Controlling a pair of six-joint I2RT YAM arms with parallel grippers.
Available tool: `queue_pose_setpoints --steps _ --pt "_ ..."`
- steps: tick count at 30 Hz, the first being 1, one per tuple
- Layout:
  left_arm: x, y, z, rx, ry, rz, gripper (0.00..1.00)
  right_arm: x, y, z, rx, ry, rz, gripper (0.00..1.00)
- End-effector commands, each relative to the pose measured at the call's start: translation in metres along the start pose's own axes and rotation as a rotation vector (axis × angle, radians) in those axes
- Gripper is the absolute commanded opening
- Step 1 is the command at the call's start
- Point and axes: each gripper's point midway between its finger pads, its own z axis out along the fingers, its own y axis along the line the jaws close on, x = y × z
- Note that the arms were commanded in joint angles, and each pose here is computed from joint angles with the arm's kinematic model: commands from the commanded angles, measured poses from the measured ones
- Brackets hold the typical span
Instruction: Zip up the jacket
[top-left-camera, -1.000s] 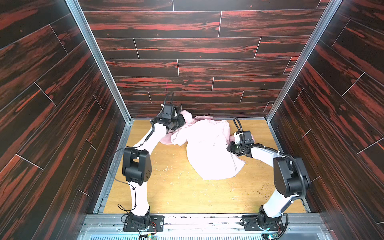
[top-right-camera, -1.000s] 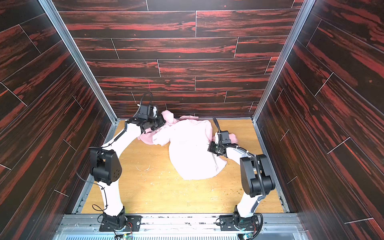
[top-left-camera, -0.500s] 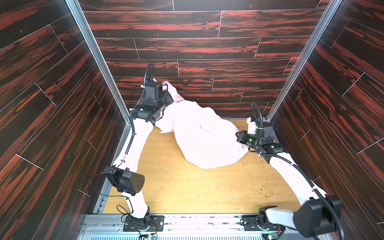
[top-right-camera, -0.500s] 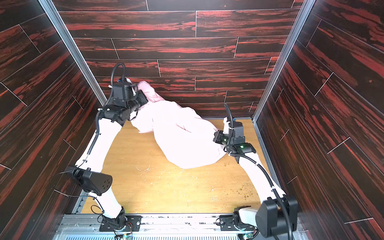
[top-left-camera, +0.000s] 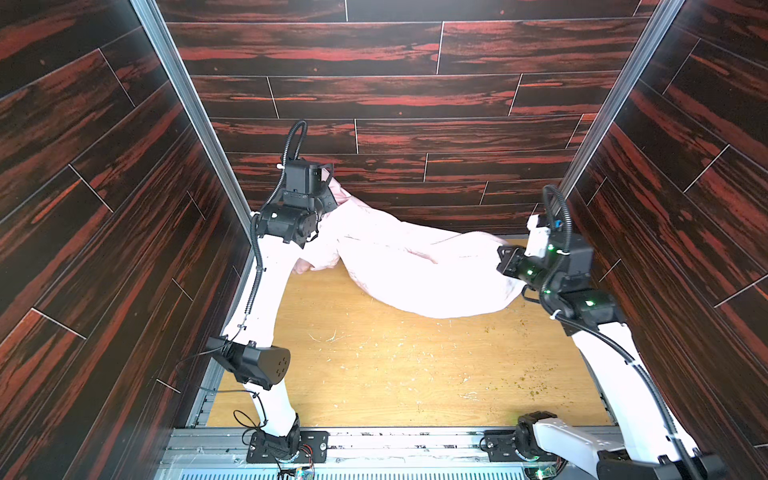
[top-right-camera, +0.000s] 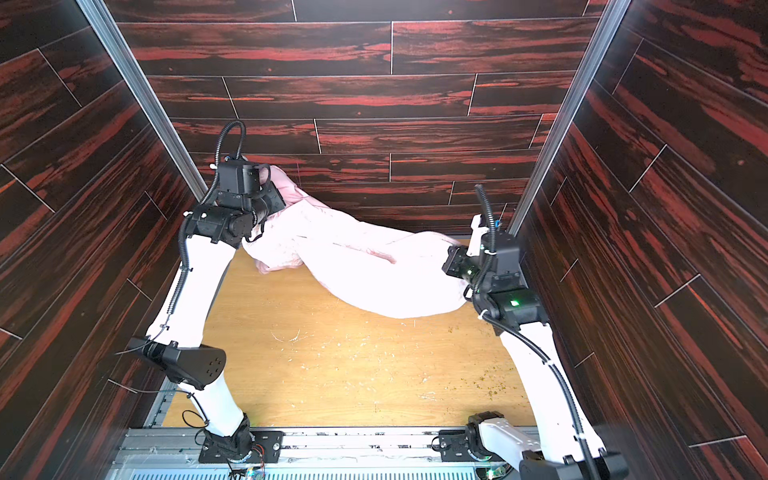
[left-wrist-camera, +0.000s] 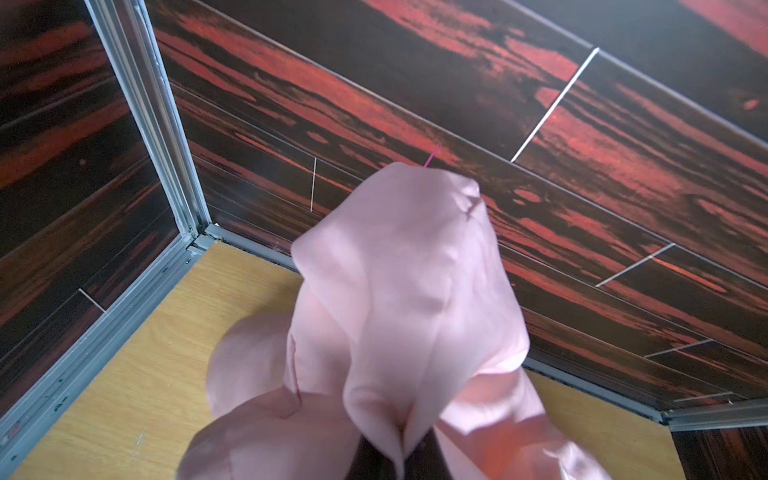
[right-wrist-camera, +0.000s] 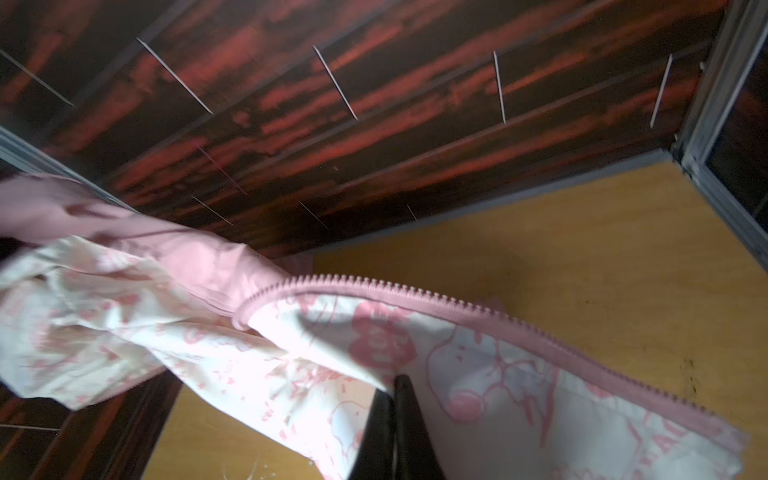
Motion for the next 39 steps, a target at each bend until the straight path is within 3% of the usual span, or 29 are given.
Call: queue_pose_setpoints --steps 1,7,11,15,23,28,31,33,39 --pt "-0.063 -0.014 -0.093 0.102 -0.196 -0.024 0.0 -0.013 0.021 -0.026 -0.078 -0.009 -0.033 0.0" --pt "-0.083 -0.028 -0.142 0.188 -0.262 -0.033 0.0 -0.041 0.054 -0.069 -0.205 -0.093 -0.067 0.0" --pt "-0.076 -0.029 -0.137 0.177 -0.235 -0.02 0.0 -0.043 0.058 -0.068 -0.217 -0.075 -0.052 0.0" --pt "-0.041 -0.025 -0.088 0.084 -0.116 0.048 0.0 -0.021 0.036 -0.028 -0.125 0.037 -0.021 0.0" --pt "0.049 -0.021 0.042 -0.033 0.164 0.145 0.0 0.04 -0.036 0.07 0.156 0.227 -0.019 0.0" --pt "0.081 -0.021 0.108 -0.054 0.212 0.131 0.01 0.06 -0.08 0.12 0.331 0.243 -0.01 0.0" --pt "0.086 -0.013 0.135 -0.059 0.217 0.081 0.12 0.07 -0.103 0.144 0.422 0.273 -0.005 0.0" --pt "0.086 -0.005 0.143 -0.072 0.216 0.056 0.2 0.075 -0.101 0.154 0.4 0.292 -0.005 0.0" --pt "0.093 0.021 0.16 -0.096 0.246 0.019 0.25 0.089 -0.019 0.146 -0.003 0.285 -0.083 0.0"
